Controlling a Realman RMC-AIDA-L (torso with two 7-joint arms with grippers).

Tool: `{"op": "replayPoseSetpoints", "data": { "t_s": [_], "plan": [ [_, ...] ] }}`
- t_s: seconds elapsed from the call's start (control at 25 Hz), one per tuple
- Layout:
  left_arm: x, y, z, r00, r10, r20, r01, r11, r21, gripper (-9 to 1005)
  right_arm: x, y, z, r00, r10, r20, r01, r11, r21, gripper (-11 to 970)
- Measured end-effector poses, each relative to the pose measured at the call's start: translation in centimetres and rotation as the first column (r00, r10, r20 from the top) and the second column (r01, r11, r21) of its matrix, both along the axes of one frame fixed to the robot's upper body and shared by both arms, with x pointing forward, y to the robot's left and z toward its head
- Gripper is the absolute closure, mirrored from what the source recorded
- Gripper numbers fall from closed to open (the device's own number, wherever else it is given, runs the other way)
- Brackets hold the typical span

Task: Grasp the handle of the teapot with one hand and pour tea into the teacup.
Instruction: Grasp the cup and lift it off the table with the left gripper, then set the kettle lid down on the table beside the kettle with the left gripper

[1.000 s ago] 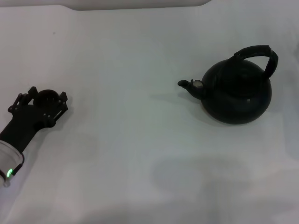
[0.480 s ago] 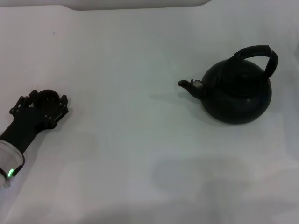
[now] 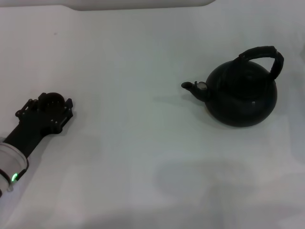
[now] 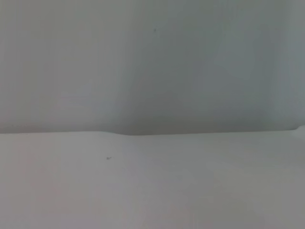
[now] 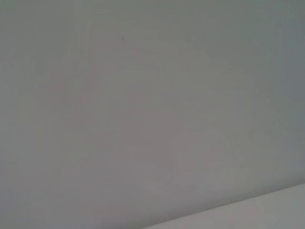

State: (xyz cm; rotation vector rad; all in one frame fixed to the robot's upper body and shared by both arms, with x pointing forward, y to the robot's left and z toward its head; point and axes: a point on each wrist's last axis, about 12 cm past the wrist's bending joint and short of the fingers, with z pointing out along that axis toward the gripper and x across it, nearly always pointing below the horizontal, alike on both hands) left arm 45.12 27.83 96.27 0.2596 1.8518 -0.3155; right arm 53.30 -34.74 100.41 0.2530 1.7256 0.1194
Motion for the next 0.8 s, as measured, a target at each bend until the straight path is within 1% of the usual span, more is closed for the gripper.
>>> {"op": "replayPoseSetpoints", "data": {
  "t_s": [0.08,0.28,0.4,0.44,0.48,0.52,0.6,0.68,0.8],
  "plan": [
    [0.0,0.0,0.0,1.0,-0.002,0.002,0.002,1.0,-0.001,300,0.0,0.0,0.0,1.0,0.0,0.0,0.0,1.0,0.0,79],
    [0.2,-0.5,0.3,0.999,-0.021,0.024,0.021,1.0,-0.015,300,0.0,0.0,0.0,1.0,0.001,0.0,-0.001,1.0,0.0,79],
    [0.5,-1.7,0.8,0.995,-0.083,0.056,0.085,0.996,-0.026,299,0.0,0.0,0.0,1.0,0.002,0.0,-0.002,1.0,0.0,79],
    [0.7,-2.3,1.1,0.992,-0.109,0.067,0.111,0.993,-0.034,299,0.0,0.0,0.0,1.0,0.002,0.0,-0.002,1.0,0.0,79],
    [0.9,-3.4,1.4,0.984,-0.157,0.084,0.161,0.986,-0.043,299,0.0,0.0,0.0,1.0,0.002,0.0,-0.002,1.0,0.0,79],
    [0.9,-3.4,1.4,0.984,-0.157,0.084,0.161,0.986,-0.043,299,0.0,0.0,0.0,1.0,0.002,0.0,-0.002,1.0,0.0,79],
    [1.1,-4.9,1.7,0.967,-0.236,0.096,0.24,0.97,-0.033,299,0.0,0.1,0.0,1.0,0.004,0.001,-0.004,1.0,-0.001,79],
    [1.2,-5.9,1.8,0.949,-0.298,0.101,0.302,0.953,-0.02,299,0.1,0.1,0.0,1.0,0.005,0.002,-0.005,1.0,-0.001,79],
    [0.8,-7.4,1.8,0.918,-0.386,0.096,0.388,0.922,-0.007,299,0.1,0.1,0.1,1.0,0.006,0.002,-0.006,1.0,-0.001,79]
  ]
}}
